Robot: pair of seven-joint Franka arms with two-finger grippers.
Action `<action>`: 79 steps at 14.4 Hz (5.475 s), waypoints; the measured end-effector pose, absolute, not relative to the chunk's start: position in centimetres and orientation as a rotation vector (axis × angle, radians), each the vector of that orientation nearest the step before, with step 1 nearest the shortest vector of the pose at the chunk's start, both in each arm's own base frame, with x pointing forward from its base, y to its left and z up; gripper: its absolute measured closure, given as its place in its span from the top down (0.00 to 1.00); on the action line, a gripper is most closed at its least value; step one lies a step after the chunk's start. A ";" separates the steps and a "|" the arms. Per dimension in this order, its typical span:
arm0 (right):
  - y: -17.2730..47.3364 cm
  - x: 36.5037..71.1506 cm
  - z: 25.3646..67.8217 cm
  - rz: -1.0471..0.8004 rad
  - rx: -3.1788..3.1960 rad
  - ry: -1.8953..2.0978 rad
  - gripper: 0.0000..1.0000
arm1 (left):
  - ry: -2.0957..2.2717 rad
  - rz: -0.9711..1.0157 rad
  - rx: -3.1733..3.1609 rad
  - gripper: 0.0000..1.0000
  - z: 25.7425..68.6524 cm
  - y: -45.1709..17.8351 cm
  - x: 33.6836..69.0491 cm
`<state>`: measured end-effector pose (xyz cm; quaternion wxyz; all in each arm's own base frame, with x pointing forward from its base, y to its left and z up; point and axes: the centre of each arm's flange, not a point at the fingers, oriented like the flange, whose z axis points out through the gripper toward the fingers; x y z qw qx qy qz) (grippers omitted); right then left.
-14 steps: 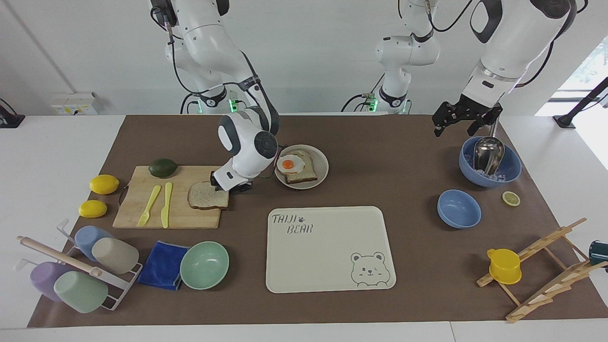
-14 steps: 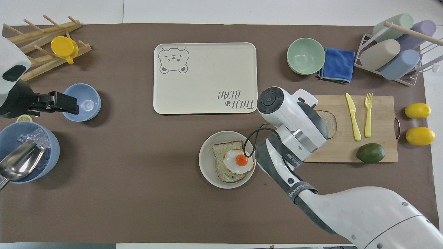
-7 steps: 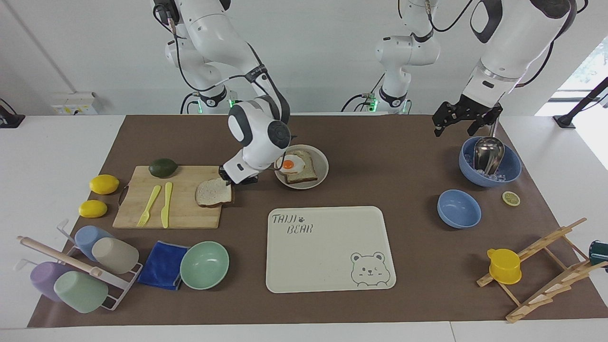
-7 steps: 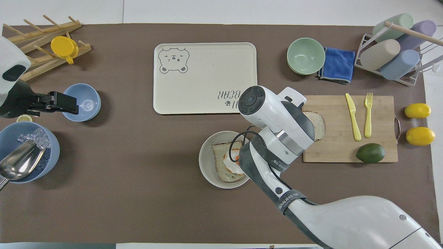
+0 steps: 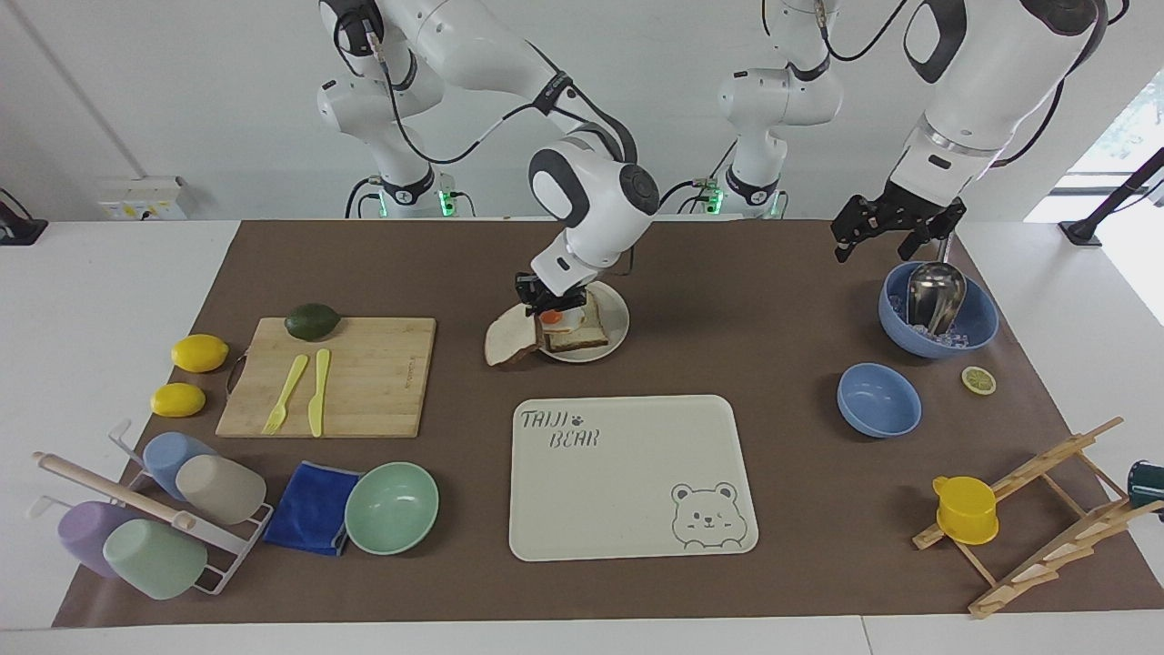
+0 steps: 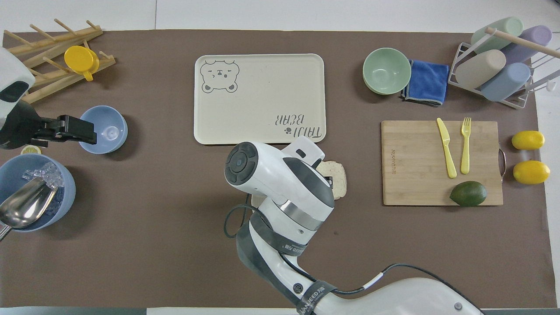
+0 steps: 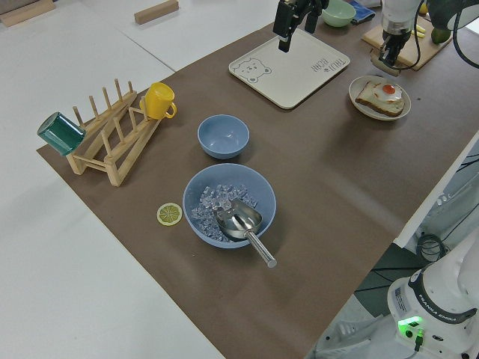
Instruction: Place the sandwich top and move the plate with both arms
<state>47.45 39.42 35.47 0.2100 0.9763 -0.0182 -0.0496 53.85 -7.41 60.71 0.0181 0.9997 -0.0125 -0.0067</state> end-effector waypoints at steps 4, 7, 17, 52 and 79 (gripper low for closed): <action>42.3 46.2 35.2 -0.123 2.815 -0.178 0.08 | -0.033 -0.021 3.105 1.00 60.7 -7.2 53.9; 42.9 46.4 35.3 -0.104 2.858 -0.192 0.08 | -0.026 -0.022 3.105 1.00 60.7 -7.0 53.9; 43.7 45.6 34.3 -0.156 2.912 -0.213 0.09 | -0.024 -0.023 3.105 1.00 60.7 -6.9 53.9; -4.7 55.8 59.5 -0.284 3.144 -0.159 1.00 | -0.048 -0.030 2.944 0.84 31.7 -33.5 43.0; -5.2 53.9 60.6 -0.192 3.184 -0.172 1.00 | -0.099 -0.125 2.951 0.05 34.2 -33.4 43.8</action>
